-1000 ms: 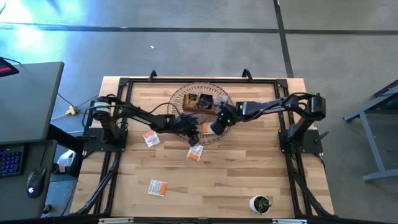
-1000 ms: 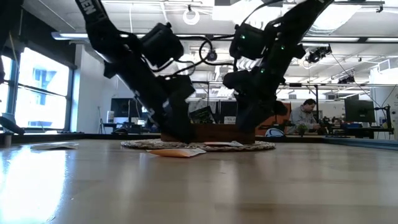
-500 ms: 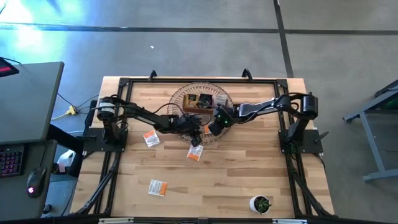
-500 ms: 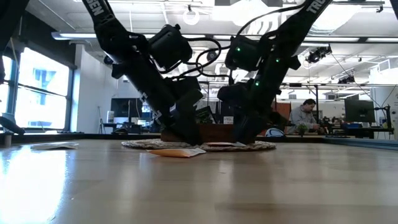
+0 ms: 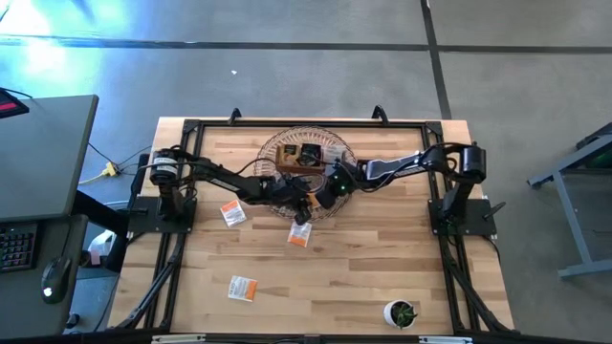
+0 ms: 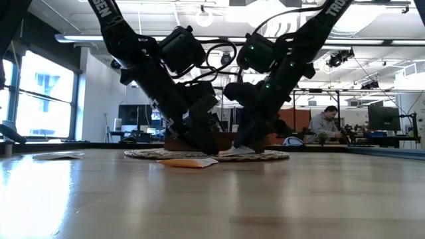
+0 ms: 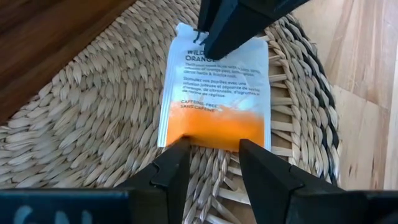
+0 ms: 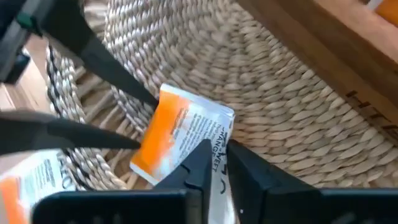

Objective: Pick & Place Tea
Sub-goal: Put the white tea bag into the right section of the wooden organizer

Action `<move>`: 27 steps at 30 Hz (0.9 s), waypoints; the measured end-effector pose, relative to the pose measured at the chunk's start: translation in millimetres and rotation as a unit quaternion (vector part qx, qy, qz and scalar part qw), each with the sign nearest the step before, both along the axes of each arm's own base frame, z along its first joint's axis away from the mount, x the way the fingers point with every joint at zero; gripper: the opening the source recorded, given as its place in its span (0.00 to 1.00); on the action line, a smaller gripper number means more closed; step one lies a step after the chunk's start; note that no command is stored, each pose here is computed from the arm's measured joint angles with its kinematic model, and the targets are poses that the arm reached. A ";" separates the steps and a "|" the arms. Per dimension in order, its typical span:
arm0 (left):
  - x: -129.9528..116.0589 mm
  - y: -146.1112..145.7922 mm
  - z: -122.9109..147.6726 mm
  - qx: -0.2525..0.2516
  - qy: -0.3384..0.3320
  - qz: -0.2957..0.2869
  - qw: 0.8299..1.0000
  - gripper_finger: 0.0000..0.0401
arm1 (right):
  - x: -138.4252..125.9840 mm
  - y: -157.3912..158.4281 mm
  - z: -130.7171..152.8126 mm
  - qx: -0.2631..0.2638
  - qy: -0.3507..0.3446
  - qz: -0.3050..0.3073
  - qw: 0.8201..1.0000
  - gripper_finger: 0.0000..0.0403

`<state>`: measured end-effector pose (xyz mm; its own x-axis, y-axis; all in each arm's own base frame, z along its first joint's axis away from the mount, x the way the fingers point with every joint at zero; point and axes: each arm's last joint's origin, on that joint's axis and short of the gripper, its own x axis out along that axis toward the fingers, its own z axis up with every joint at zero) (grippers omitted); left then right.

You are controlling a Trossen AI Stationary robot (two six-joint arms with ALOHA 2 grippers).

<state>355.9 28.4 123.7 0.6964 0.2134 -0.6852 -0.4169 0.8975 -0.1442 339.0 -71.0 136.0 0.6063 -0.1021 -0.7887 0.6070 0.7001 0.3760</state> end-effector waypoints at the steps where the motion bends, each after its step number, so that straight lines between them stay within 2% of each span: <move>1: -0.1 0.0 -0.1 0.000 0.000 0.000 1.000 0.34 | -0.3 0.1 -0.3 -0.006 0.003 0.008 1.000 0.08; 4: -0.1 -0.1 -0.1 0.000 0.001 0.000 1.000 0.34 | -1.0 0.2 -0.7 -0.023 0.010 0.037 0.999 0.02; 7: -0.5 -0.3 -0.5 0.000 0.004 -0.001 1.000 0.34 | -1.3 3.2 2.2 -0.026 0.009 0.050 0.998 0.02; 10: -2.4 -1.2 0.6 0.006 0.019 -0.028 0.999 0.34 | -5.3 10.9 12.9 -0.040 0.014 0.080 0.996 0.01; 13: -13.9 -2.0 16.8 0.005 0.042 -0.031 0.999 0.34 | -16.0 20.1 28.5 -0.068 0.040 0.097 0.992 0.01; 16: -23.3 -2.2 43.5 0.013 0.028 -0.024 0.999 0.34 | -27.2 28.3 50.7 -0.104 0.042 0.101 0.989 0.01; 18: -33.1 -4.1 66.7 0.015 0.009 -0.024 1.000 0.34 | -34.5 32.4 68.7 -0.149 0.032 0.115 0.982 0.01; 20: -40.0 -5.9 88.5 0.014 -0.026 -0.021 0.999 0.34 | -40.6 34.6 86.7 -0.216 0.019 0.126 0.968 0.01; 22: -48.2 -10.0 104.5 0.013 -0.047 -0.029 0.998 0.34 | -44.4 33.7 102.2 -0.304 0.015 0.125 0.944 0.01; 25: -57.2 -14.2 125.6 0.013 -0.087 -0.038 0.995 0.34 | -46.7 28.6 115.5 -0.429 0.049 0.162 0.887 0.01; 27: -64.0 -16.1 134.4 0.012 -0.096 -0.042 0.994 0.34 | -45.9 24.5 115.0 -0.481 0.084 0.218 0.845 0.00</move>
